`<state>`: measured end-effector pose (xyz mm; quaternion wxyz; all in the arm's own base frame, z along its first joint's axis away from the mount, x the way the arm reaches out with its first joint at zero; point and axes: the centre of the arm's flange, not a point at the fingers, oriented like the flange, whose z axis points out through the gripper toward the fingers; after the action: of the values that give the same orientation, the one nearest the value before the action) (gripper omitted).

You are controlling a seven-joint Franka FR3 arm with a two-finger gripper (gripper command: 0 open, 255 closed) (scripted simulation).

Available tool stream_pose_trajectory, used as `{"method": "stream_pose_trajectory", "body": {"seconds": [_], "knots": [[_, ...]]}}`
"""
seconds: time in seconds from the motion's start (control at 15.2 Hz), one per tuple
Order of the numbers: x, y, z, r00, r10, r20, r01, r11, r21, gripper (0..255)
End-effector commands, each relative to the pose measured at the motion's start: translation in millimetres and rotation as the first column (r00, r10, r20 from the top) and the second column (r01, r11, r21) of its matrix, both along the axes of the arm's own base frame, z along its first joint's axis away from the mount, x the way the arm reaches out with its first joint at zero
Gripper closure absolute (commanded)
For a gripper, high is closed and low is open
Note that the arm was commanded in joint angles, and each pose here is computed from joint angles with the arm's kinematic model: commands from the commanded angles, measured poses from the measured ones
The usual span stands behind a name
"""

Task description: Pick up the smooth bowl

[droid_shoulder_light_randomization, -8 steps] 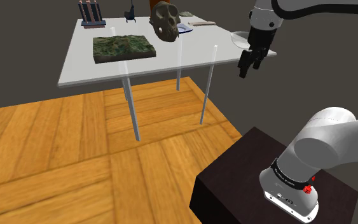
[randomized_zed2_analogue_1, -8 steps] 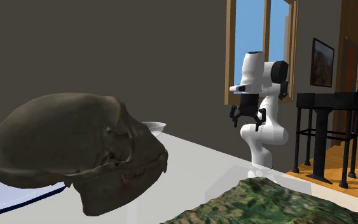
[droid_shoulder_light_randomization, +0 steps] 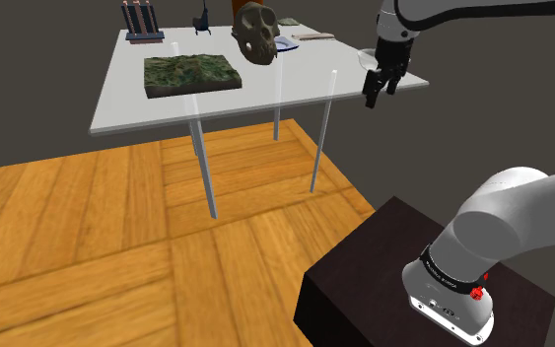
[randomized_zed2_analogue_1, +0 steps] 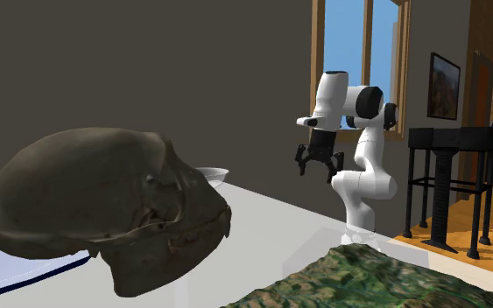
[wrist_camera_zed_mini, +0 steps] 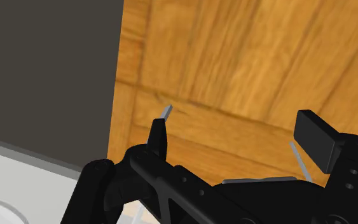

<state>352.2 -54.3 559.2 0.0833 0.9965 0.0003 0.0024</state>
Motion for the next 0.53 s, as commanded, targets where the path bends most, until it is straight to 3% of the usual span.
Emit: {"method": "stream_pose_trajectory", "body": {"seconds": [0.0,0.46], "knots": [[15.5,-15.1,-4.9,1.0,-0.003,0.0,0.003,1.0,-0.03,0],[74.7,-70.9,-7.0,1.0,-0.017,0.003,0.017,0.991,-0.131,0]]}}
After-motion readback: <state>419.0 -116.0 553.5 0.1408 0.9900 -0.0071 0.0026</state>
